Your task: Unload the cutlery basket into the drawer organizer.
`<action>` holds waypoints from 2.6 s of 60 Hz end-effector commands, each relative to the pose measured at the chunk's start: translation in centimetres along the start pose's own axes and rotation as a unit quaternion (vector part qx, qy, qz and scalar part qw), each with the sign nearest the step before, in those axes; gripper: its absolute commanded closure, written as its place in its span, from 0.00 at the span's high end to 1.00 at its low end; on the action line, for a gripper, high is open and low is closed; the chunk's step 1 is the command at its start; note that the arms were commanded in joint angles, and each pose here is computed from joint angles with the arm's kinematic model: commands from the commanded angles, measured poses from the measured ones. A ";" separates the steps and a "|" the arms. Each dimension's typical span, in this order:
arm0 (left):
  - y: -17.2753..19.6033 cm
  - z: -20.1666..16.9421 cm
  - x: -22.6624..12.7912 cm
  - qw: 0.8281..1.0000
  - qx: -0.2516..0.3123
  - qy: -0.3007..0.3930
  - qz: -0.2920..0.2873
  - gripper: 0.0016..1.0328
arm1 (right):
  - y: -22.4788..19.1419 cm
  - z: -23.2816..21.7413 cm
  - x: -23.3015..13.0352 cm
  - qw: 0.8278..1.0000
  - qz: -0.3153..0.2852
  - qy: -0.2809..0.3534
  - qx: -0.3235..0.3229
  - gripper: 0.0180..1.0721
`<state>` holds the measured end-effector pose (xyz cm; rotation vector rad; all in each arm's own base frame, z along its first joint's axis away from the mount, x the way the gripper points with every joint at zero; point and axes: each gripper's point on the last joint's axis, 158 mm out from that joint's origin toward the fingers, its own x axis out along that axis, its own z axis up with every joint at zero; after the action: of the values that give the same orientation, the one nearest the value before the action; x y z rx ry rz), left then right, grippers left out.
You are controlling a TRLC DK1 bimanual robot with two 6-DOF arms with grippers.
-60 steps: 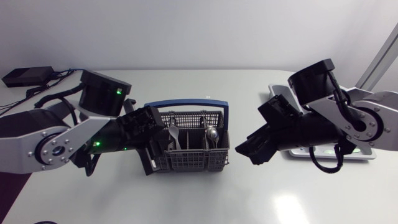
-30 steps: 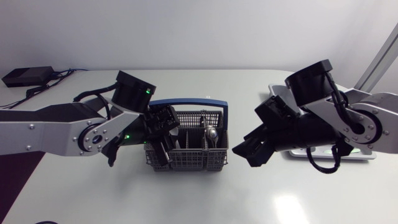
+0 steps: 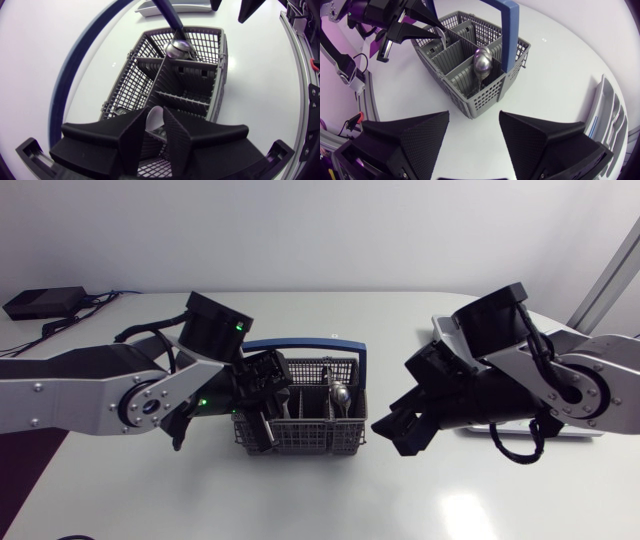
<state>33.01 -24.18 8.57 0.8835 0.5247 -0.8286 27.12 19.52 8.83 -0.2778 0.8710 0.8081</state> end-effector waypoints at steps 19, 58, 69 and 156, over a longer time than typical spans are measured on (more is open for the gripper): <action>-0.9 0.9 -1.7 1.000 0.020 -0.016 -0.003 0.19 | 0.4 -0.9 0.0 1.000 -0.003 0.002 -0.013 0.71; 0.8 -1.6 0.1 0.999 -0.021 -0.016 0.047 0.55 | 1.0 -1.3 0.2 1.000 0.002 0.005 -0.020 0.72; 1.2 -1.4 1.0 0.999 -0.015 -0.010 0.044 0.55 | 1.0 -1.3 0.3 1.000 0.003 0.005 -0.020 0.72; -3.6 1.1 0.9 0.998 -0.005 -0.059 -0.014 0.03 | 1.2 -2.5 0.8 1.000 0.004 0.006 -0.026 0.72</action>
<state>31.98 -26.90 7.02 0.8354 0.4396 -0.8831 25.52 19.60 7.12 -0.3016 0.8722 0.8313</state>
